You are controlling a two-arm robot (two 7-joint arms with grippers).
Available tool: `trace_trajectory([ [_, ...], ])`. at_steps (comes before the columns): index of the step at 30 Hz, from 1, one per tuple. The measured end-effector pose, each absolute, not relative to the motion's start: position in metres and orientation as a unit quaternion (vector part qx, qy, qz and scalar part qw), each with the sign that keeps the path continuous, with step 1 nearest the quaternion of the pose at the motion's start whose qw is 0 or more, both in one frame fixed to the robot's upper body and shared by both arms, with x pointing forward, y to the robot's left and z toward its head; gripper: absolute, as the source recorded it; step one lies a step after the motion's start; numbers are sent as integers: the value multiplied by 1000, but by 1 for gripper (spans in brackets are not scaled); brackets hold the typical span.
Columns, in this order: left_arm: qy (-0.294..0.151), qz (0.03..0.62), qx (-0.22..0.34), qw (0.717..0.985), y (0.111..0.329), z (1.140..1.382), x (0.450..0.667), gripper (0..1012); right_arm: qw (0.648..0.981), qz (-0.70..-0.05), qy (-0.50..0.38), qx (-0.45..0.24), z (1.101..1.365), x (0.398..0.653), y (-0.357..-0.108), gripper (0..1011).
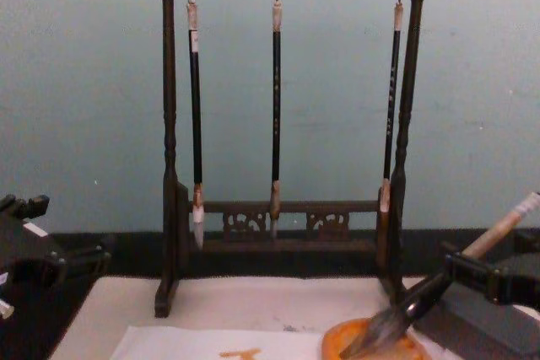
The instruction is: Pick up the brush from the inkstone, write on the paper, then place the brush back to its original position.
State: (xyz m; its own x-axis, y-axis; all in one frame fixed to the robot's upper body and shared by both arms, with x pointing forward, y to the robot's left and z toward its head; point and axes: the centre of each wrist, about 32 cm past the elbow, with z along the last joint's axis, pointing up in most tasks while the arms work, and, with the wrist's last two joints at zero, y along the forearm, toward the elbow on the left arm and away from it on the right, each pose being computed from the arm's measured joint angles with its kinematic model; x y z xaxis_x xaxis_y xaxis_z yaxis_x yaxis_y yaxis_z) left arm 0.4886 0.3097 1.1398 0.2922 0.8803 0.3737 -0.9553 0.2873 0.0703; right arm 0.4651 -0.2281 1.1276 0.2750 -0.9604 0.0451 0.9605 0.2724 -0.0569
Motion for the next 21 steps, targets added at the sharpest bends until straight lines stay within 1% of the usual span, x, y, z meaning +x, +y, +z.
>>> trace_trajectory([
  [21, -132, 580, 141, 791, 310, 1140, 489, 1010, 798, -602, -1, -36, 1128, 465, -228, 1000],
])
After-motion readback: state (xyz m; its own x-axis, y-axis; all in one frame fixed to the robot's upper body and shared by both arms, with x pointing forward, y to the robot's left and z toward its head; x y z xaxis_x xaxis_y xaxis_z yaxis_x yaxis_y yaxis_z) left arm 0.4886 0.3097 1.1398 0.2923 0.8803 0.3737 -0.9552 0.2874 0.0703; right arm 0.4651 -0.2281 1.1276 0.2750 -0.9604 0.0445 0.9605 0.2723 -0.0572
